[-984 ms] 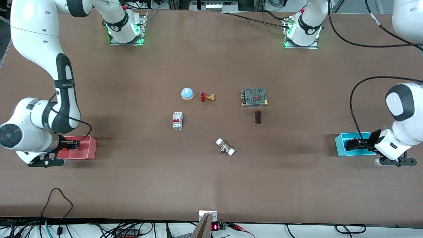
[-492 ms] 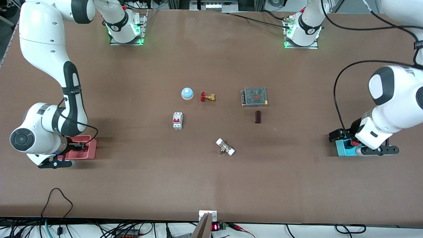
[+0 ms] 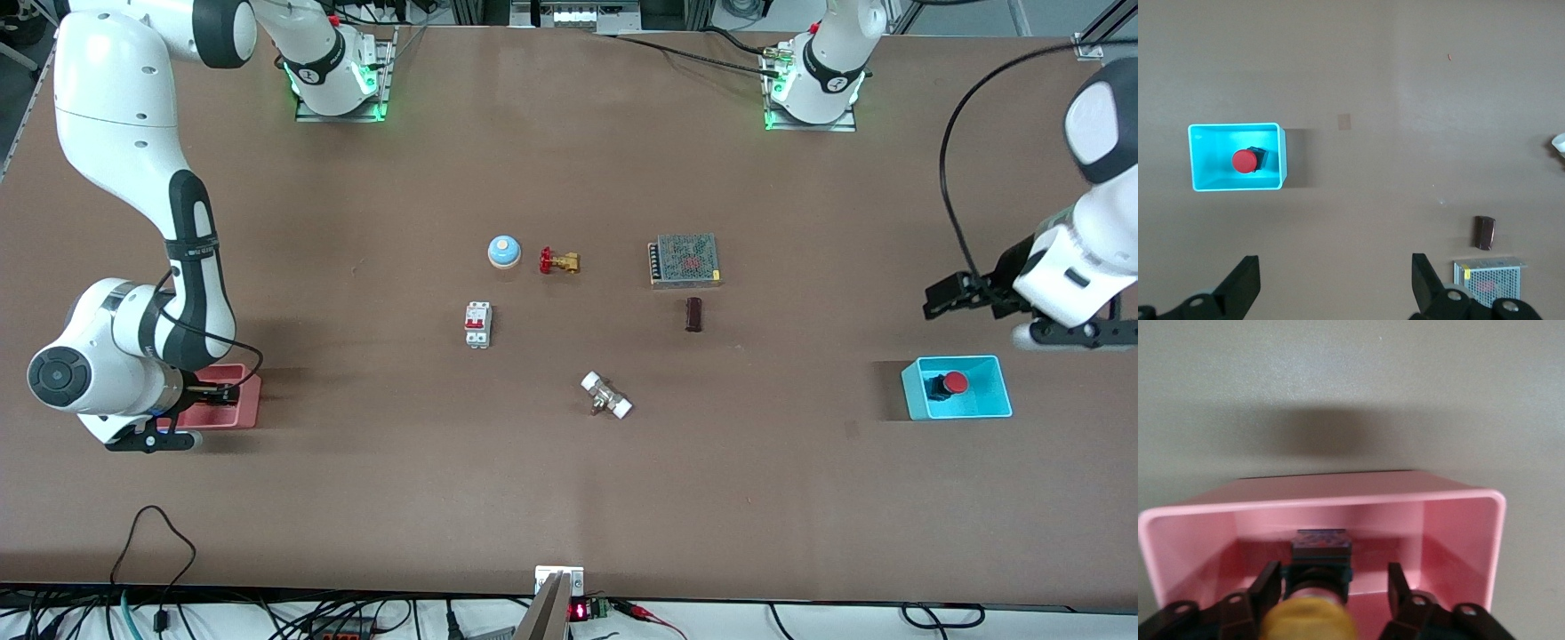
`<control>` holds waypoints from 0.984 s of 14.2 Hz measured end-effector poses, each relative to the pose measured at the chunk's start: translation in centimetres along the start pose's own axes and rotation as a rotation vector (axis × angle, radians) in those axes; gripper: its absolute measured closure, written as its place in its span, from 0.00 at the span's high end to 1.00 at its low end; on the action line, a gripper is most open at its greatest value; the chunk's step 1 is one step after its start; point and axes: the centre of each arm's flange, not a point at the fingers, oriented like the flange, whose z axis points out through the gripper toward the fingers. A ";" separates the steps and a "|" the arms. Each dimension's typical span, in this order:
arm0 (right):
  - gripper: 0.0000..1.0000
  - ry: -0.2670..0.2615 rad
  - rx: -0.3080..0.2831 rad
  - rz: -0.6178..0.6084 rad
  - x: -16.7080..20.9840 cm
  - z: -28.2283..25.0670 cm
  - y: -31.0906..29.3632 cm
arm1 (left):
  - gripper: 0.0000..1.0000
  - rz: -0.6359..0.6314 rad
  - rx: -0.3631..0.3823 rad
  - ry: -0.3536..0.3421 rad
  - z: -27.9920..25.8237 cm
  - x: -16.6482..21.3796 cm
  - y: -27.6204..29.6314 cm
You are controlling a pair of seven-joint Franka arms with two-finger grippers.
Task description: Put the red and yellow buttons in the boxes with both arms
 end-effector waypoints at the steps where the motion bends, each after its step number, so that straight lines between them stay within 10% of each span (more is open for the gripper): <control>1: 0.88 0.004 0.001 0.001 0.1 -0.2 0.0 | 1.00 0.004 0.001 -0.001 -0.7 -0.4 0.0; 3: 1.00 0.024 0.000 0.000 0.5 -1.3 0.0 | 1.00 0.019 0.003 -0.006 -1.7 -1.1 0.0; 14: 1.00 0.103 0.115 0.041 -4.0 -23.0 0.9 | 1.00 0.037 0.008 0.005 -3.8 -2.2 0.0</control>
